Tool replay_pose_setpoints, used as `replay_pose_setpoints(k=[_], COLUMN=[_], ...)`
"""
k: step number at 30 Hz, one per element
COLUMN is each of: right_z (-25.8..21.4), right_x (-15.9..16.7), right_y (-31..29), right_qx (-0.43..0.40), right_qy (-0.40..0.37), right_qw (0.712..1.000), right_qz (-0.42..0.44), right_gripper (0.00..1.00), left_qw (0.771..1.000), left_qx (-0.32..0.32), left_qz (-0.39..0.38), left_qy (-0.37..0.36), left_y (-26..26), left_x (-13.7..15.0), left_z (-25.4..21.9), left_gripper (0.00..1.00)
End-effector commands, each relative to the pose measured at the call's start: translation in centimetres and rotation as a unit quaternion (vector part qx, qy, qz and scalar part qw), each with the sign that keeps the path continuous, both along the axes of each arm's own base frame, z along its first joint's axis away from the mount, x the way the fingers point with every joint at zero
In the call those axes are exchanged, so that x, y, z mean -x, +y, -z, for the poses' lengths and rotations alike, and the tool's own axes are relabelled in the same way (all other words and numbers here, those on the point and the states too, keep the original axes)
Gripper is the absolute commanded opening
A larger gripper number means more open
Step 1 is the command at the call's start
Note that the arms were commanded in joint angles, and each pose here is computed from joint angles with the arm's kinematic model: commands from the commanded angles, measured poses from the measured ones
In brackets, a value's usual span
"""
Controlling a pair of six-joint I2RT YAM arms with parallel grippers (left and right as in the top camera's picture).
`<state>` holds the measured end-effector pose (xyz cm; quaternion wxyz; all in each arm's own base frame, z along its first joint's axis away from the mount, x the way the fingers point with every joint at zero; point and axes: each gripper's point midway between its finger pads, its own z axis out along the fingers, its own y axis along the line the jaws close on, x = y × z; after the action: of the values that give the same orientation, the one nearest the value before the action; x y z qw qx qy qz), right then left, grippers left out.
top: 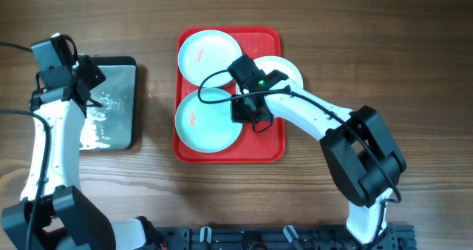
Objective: Clean dirty plates on tray and stack at the side
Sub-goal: 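Grasp the green sponge with left gripper and lift it from the water, then carry the sponge with left gripper onto the lower light-blue plate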
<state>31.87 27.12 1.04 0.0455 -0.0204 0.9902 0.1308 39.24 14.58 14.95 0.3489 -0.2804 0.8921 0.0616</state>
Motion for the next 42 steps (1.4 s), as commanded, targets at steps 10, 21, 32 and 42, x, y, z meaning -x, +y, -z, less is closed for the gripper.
replay_pose_setpoints(k=[10, 21, 32, 42], right_z=[0.6, 0.6, 0.6, 0.5], right_x=[0.1, 0.1, 0.1, 0.5], right_y=[-0.3, -0.3, -0.3, 0.0], right_qx=[0.009, 0.009, 0.009, -0.001], right_qy=[0.003, 0.003, 0.003, 0.013], right_qw=[1.000, 1.000, 1.000, 1.000], right_qz=[0.006, 0.006, 0.007, 0.003], right_gripper=[0.04, 0.05, 0.06, 0.06], left_qw=[0.999, 0.991, 0.990, 0.961], left_qx=[0.008, 0.087, 0.078, 0.124], left_qz=[0.013, 0.058, 0.046, 0.206], left_qy=[0.033, 0.080, 0.106, 0.140], left_y=[-0.3, -3.0, -2.3, -11.6], left_x=[0.4, 0.3, 0.4, 0.4], left_z=[2.0, 6.5, 1.7, 0.5], left_gripper=[0.04, 0.04, 0.04, 0.04])
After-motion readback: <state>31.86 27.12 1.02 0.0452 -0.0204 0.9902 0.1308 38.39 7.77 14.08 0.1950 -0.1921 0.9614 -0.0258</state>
